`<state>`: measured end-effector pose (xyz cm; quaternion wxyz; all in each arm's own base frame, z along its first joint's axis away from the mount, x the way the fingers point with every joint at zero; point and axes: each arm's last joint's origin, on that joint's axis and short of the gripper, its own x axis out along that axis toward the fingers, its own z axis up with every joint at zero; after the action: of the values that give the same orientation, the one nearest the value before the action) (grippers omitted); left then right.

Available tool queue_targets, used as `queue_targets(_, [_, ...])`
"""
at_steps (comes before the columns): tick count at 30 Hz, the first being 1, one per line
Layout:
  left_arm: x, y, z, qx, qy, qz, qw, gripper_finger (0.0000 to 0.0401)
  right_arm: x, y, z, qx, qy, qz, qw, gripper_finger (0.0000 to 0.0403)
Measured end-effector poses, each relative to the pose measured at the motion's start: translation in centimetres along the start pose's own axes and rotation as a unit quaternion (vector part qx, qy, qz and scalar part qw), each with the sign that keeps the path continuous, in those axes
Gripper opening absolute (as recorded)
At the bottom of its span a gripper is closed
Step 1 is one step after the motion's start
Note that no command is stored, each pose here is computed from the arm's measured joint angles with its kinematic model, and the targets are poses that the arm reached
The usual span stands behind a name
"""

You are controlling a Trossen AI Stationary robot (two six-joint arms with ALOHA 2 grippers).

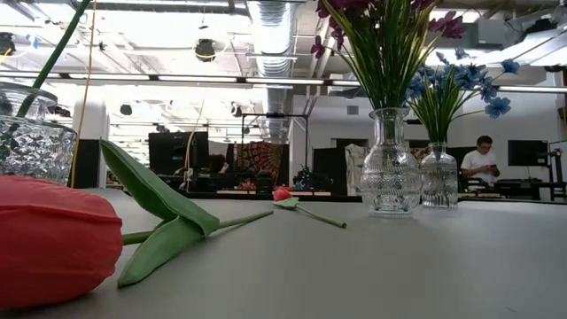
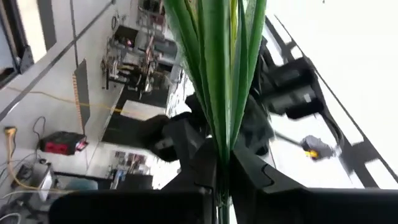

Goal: Sort flowers into vase by color
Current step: Put the blue flowers into the top transparent vase

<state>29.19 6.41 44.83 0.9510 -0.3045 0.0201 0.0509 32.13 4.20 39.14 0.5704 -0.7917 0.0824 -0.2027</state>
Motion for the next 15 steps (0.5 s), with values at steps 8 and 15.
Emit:
queue_targets(8, [-2.4,0.1,1.6,0.085,-0.032,0.011,0.996,0.0094,-3.1,-3.8,-1.8,0.128,0.041,-0.034,0.990,0.0049])
queue_targets(15, [-3.6,0.4,1.2,0.158,0.005,0.054,0.986,0.0094,-6.8,-7.2,-5.4,0.293,0.105,-0.069,0.948,0.0049])
